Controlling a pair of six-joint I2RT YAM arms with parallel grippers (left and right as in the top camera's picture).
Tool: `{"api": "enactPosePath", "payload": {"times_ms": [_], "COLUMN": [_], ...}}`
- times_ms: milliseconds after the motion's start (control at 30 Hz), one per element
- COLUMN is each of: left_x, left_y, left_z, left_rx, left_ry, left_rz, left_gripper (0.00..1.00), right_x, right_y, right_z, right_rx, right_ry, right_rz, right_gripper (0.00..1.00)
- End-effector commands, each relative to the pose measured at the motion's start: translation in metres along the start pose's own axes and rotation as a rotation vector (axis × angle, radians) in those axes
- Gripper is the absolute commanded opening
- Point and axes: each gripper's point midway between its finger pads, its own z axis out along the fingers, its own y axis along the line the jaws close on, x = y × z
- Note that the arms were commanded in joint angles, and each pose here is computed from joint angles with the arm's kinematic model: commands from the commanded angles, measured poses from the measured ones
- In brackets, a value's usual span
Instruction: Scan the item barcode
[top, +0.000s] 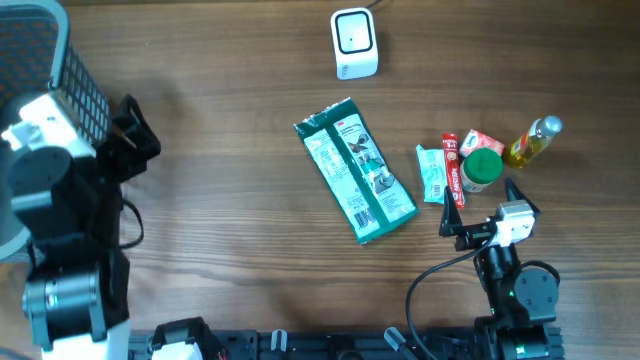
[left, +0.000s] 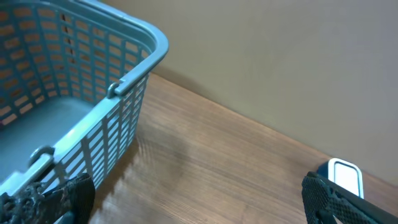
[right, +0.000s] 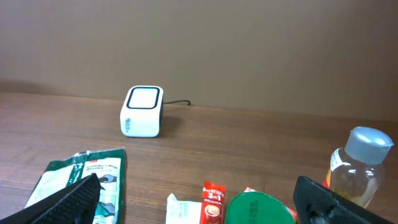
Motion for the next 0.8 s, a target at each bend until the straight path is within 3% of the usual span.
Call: {"api": "enactPosePath", "payload": {"times_ms": [0,200,333,767], "left_x": [-0.003,0.022,0.029,0.02], "left_y": [-0.014,-0.007,0.0,-0.02], "left_z": [-0.034,-0.089,-0.115,-0.124], "left_rx": [0.08,0.153,0.206,0.488], "left_ry": [-0.066,-0.125,-0.246,-0.67], "left_rz": [0.019,0.013,-0.067,-0.152], "left_gripper": [1.0,1.0,1.0,1.0], "right_x": [-0.001,-0.001,-0.001,-0.001], "right_y": [0.001,0.001,0.001,0.001], "right_z": [0.0,0.0,0.0,0.0], "right_rx": [-0.01,-0.01,-0.01,-0.01], "right_ry": [-0.007,-0.007,-0.007,-0.007], "right_rz": [-0.013,-0.014,-0.014,-0.014], "right_gripper": [1.0,1.0,0.99,1.0]}}
